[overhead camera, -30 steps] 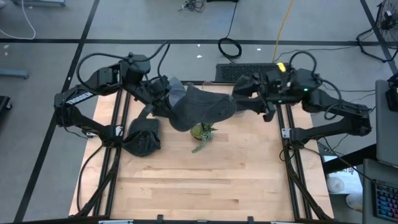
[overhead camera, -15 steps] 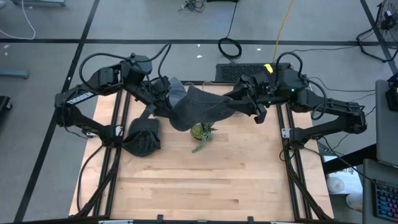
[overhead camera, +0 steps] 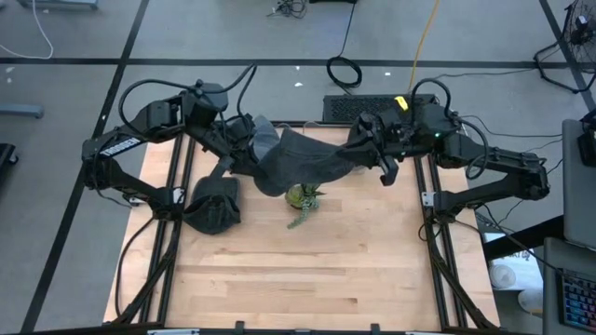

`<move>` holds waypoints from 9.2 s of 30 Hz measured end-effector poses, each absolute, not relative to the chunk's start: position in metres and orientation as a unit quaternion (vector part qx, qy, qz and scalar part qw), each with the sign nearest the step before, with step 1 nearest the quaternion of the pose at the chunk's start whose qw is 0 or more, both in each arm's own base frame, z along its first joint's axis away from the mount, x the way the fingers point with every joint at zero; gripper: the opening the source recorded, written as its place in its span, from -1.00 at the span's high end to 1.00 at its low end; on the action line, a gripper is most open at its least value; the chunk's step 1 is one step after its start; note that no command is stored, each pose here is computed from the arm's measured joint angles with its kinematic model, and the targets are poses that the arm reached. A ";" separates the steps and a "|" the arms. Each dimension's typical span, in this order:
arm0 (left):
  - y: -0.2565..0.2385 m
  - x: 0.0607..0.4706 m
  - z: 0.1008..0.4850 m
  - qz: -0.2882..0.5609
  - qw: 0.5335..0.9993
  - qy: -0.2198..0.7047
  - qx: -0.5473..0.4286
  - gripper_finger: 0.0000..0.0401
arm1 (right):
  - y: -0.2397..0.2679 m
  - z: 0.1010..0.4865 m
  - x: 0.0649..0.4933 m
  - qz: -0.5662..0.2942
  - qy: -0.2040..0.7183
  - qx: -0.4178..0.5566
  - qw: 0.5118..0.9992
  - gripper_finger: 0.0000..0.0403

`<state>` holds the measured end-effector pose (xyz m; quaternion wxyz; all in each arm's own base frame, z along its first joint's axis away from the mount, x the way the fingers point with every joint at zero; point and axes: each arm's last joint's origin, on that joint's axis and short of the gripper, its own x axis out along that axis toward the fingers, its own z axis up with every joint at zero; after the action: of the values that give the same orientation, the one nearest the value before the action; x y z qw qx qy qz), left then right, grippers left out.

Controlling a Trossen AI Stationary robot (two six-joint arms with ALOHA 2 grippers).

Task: Pick & Place hat
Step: Put the right black cap into the right transparent bin, then put the black cap into the right transparent bin

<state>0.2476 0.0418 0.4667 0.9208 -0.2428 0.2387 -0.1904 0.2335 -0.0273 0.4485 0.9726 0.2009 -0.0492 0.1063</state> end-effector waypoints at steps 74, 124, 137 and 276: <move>0.070 0.217 0.446 -0.053 0.892 0.345 -0.286 0.28 | -0.150 0.332 0.267 -0.499 0.116 0.314 0.799 0.94; 0.066 0.214 0.445 -0.110 0.876 0.355 -0.309 0.28 | -0.139 0.288 0.250 -0.537 0.202 0.278 0.770 0.37; 0.065 0.213 0.444 -0.108 0.872 0.361 -0.312 0.28 | -0.128 0.341 0.245 -0.370 0.103 0.227 0.895 -0.10; -0.125 0.282 0.308 -0.026 0.673 0.716 -0.185 0.96 | -0.072 0.420 0.218 0.142 -0.081 0.080 0.983 -0.10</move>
<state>0.2823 -0.1251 0.3078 0.6727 -0.1845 0.7161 -0.0256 0.2182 -0.0724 0.4201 0.9833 0.0798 -0.0811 0.1417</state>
